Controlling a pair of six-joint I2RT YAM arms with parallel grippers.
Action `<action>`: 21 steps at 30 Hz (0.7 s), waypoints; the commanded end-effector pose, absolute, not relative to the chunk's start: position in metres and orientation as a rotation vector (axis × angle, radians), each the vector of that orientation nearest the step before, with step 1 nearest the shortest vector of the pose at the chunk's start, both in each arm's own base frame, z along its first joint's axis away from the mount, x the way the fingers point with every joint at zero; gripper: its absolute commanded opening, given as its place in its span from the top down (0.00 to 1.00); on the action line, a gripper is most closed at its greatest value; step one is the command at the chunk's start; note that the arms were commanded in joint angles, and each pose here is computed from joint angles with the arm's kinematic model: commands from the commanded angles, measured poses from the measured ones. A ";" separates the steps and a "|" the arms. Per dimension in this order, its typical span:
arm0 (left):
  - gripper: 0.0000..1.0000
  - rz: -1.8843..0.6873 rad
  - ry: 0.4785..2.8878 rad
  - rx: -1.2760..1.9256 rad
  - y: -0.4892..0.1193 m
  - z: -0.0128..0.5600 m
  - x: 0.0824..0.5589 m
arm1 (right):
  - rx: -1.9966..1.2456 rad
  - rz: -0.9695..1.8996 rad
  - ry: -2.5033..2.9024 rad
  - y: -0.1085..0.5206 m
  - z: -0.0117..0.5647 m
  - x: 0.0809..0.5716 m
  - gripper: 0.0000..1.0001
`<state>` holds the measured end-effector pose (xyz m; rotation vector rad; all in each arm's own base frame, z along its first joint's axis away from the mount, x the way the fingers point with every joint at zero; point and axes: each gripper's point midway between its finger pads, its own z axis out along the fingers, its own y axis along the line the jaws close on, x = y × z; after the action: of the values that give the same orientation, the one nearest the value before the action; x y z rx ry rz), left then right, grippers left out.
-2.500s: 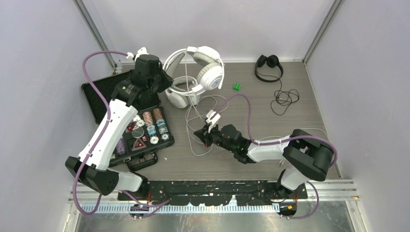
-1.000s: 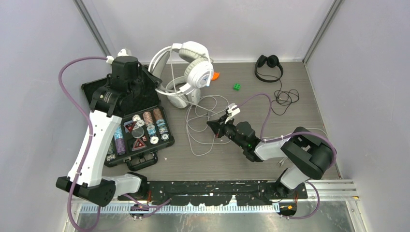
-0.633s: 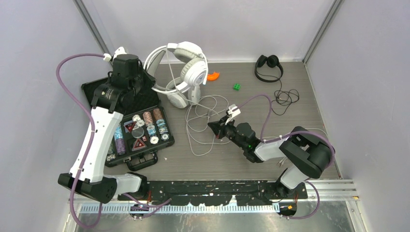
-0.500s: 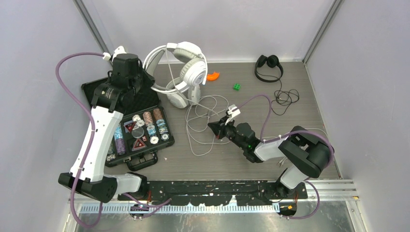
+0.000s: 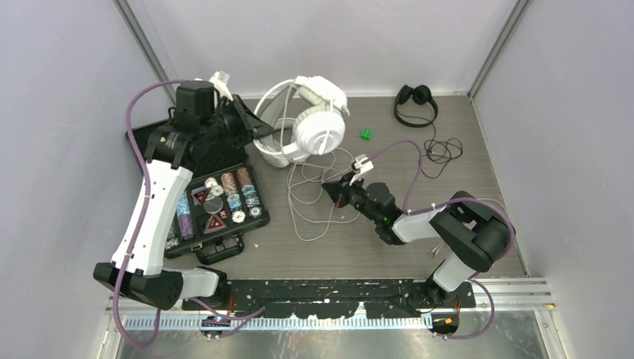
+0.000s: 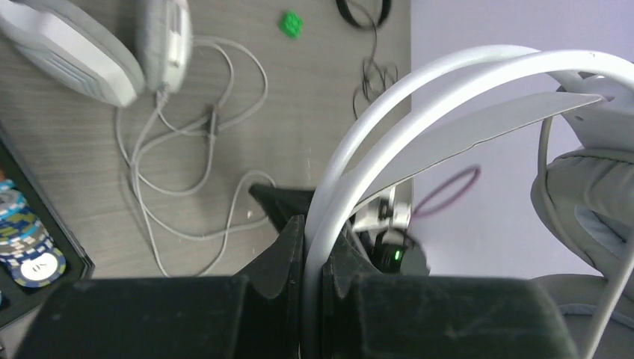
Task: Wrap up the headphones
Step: Wrap the headphones cable around the headphones.
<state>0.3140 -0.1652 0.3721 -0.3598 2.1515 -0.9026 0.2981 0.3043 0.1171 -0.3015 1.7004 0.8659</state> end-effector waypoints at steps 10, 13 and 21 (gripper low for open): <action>1.00 -1.093 2.179 0.317 -0.199 0.354 0.264 | -0.198 0.942 1.668 0.286 0.170 0.329 1.00; 1.00 -0.936 2.143 0.427 -0.187 0.346 0.273 | -0.216 0.968 1.687 0.282 0.183 0.324 1.00; 1.00 -0.666 1.944 0.927 -0.201 0.329 0.270 | -0.302 1.010 1.740 0.271 0.219 0.290 1.00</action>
<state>0.2848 -0.1836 0.3133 0.5108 2.1924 -0.8073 0.3054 0.2716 0.1948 -0.2488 1.7162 0.9729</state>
